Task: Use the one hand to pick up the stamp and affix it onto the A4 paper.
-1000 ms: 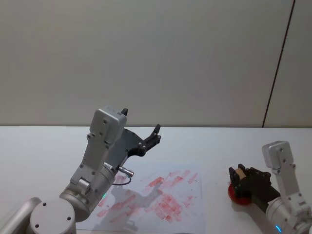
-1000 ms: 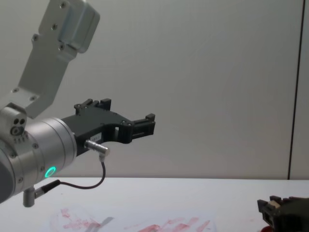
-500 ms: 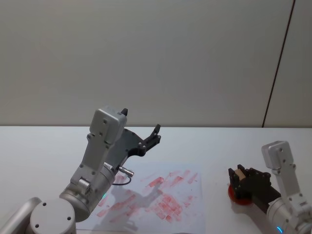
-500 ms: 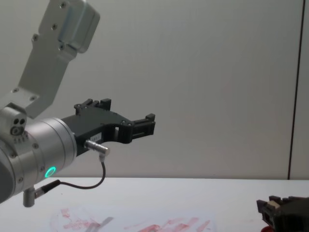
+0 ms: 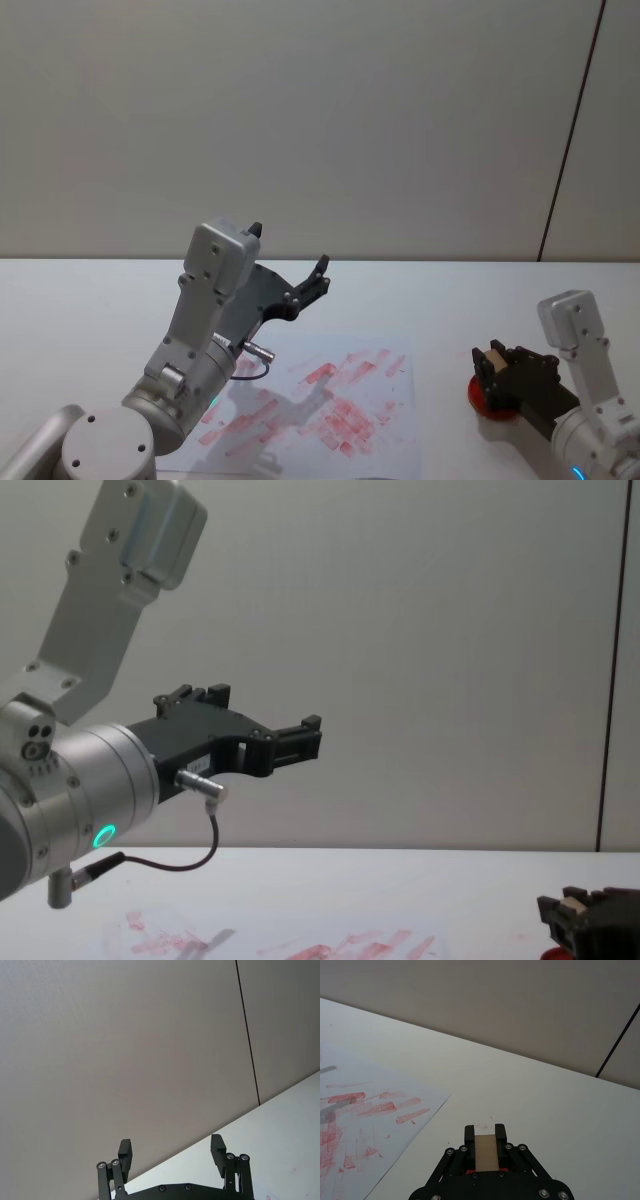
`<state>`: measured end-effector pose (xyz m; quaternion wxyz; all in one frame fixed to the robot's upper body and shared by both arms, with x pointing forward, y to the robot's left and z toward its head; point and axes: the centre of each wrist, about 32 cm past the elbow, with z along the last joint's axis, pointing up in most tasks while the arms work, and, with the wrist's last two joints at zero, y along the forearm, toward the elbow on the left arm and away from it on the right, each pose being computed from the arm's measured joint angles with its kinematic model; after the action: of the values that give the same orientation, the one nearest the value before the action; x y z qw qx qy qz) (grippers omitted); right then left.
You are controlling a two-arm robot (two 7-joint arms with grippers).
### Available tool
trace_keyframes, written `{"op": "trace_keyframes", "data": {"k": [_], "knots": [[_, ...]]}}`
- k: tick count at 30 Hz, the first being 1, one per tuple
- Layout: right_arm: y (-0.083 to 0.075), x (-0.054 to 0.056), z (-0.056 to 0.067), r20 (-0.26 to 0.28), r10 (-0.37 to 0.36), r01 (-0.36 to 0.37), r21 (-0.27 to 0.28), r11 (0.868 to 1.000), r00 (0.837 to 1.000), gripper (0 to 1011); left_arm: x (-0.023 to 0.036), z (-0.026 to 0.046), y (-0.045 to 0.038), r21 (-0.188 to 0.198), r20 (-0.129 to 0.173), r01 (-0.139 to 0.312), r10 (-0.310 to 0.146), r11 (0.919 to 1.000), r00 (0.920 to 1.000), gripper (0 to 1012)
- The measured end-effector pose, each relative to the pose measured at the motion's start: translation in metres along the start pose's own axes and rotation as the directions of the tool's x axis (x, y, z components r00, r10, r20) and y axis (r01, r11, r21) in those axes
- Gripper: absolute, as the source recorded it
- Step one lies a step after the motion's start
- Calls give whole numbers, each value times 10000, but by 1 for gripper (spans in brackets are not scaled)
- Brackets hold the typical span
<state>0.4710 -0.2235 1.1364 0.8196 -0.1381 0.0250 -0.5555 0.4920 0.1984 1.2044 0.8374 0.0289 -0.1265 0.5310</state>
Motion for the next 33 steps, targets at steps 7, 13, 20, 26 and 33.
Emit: {"op": "trace_keyframes", "data": {"k": [7,13,20,26,33], "knots": [[-16,0,-12,55,28,-27,-100,9999,10000,219,0,0,0,0,0,-1,1,10000,10000,1002],[-25,-4,-29,67,54,-53,-200,9998,10000,219,0,0,0,0,0,0,0,10000,10000,1002],[-26,-10,-65,46,77,-75,-341,9994,10000,298,0,0,0,0,0,1,-1,10000,10000,1002],[-30,-15,-86,31,69,-68,-392,9992,10000,507,0,0,0,0,0,0,0,10000,10000,1002],[-47,-11,-84,39,3,-2,-249,9997,10000,722,0,0,0,0,0,0,0,10000,10000,1002]]}}
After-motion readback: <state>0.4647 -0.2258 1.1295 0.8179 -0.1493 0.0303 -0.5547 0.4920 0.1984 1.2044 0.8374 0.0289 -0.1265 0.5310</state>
